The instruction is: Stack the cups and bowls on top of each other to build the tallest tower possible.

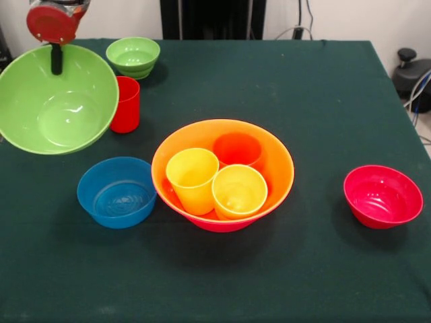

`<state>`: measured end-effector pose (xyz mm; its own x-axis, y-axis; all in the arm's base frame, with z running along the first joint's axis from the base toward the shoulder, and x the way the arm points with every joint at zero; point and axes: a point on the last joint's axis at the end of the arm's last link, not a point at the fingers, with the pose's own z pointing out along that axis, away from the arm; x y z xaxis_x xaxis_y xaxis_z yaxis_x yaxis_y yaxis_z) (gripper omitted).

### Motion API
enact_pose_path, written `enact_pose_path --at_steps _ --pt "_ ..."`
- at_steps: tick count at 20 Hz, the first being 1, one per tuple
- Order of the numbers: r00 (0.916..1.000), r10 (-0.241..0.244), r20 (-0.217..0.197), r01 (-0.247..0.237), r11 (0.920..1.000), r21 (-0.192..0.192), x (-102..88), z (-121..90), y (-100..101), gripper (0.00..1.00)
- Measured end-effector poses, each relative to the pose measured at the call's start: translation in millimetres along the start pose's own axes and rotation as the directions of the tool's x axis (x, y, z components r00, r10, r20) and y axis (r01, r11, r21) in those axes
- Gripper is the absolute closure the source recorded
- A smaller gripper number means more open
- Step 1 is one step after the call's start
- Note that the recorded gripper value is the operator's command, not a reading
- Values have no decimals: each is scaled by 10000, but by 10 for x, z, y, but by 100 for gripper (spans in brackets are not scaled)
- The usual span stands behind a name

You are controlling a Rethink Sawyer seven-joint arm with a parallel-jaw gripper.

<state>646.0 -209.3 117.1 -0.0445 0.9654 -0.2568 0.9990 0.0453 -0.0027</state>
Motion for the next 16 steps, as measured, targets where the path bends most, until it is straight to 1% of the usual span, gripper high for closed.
enact_pose_path --at_steps 6,7,14,16 --pt "9999 -115 -56 115 9999 -91 137 -45 67 100" --pt "9998 -162 -69 161 9998 -119 183 -59 87 100" --pt "9995 -301 -111 298 9993 -214 325 -112 151 100" --pt "9992 -374 -162 371 9991 -191 400 -137 170 100"
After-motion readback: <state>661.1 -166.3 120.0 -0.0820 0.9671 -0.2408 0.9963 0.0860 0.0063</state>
